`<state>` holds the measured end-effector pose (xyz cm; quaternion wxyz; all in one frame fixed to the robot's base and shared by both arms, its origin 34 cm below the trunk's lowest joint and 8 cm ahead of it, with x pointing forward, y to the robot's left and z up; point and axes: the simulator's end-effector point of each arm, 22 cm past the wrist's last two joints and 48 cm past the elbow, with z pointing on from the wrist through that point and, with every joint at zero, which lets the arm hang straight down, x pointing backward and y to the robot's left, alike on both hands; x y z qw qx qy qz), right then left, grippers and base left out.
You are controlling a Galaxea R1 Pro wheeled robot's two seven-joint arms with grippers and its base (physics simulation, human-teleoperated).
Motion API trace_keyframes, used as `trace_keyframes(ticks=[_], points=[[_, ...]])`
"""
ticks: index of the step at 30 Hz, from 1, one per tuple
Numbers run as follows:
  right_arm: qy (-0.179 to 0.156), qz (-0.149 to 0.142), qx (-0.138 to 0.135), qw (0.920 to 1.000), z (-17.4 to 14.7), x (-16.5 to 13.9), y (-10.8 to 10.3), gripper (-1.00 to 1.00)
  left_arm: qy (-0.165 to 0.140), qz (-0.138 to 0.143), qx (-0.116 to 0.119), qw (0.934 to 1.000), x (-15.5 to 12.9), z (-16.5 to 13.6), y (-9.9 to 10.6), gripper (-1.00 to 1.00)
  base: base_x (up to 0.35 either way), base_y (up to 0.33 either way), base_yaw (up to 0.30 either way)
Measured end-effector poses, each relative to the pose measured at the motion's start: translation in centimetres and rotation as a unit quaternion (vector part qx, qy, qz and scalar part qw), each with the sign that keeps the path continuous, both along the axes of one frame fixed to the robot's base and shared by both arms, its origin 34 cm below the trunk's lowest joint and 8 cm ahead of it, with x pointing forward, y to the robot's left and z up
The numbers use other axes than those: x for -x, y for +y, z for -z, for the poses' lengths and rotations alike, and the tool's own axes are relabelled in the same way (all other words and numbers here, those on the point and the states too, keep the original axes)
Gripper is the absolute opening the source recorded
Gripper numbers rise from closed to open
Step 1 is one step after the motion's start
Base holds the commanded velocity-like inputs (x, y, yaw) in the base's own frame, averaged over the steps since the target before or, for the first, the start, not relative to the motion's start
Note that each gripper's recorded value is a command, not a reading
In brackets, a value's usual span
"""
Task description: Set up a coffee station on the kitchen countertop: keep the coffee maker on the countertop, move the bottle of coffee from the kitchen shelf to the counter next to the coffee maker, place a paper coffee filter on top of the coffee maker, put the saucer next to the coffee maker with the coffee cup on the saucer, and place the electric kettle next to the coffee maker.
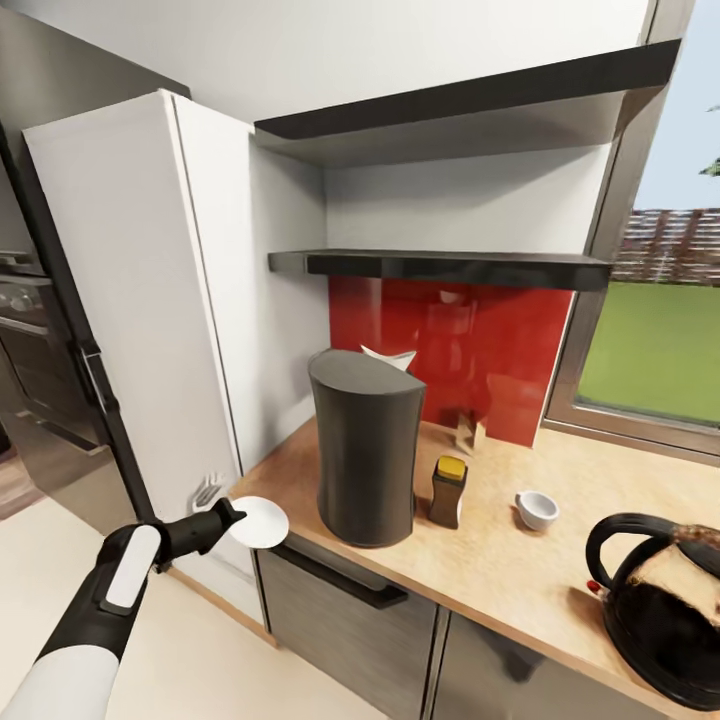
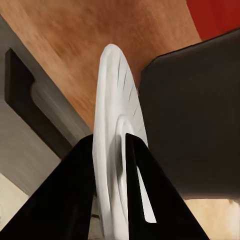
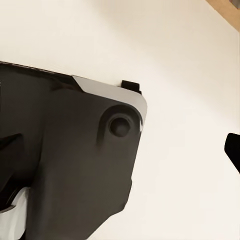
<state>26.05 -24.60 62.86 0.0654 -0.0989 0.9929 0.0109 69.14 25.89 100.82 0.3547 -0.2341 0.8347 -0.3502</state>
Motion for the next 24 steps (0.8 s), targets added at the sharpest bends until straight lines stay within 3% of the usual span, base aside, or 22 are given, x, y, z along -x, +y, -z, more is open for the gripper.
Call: trace_keyframes(ticks=[7,14,16,17,18,24], points=[[-0.001,-0.001,0.0,1.0,0.0,0.0,0.1,1.0,0.013,0.003,0.006,0.9999,0.6,1.2,-0.6,-1.0,0.285,0.122,-0.253],[-0.002,0.0,0.001,1.0,0.0,-0.1,0.0,1.0,0.015,-0.005,0.0,0.9999,0.6,1.5,0.2,-1.0,0.034,0.012,-0.259],[-0.002,-0.001,0.001,1.0,0.0,-0.1,0.0,1.0,-0.002,-0.025,-0.016,0.9996,0.0,1.4,1.2,-1.0,0.001,0.0,-0.129],[-0.002,-0.001,0.001,1.0,0.0,-0.1,0.0,1.0,-0.019,-0.059,-0.036,0.9975,-0.5,2.3,2.6,-1.0,0.0,0.0,-0.041],[-0.002,-0.001,0.001,1.0,0.0,-0.1,0.0,1.0,-0.024,-0.071,-0.039,0.9964,-0.6,2.8,3.0,-1.0,0.0,0.0,-0.026],[-0.002,-0.001,0.003,1.0,0.0,-0.1,-0.4,1.0,-0.027,-0.095,-0.047,0.994,-0.5,4.4,4.1,-1.0,0.006,0.001,-0.005]])
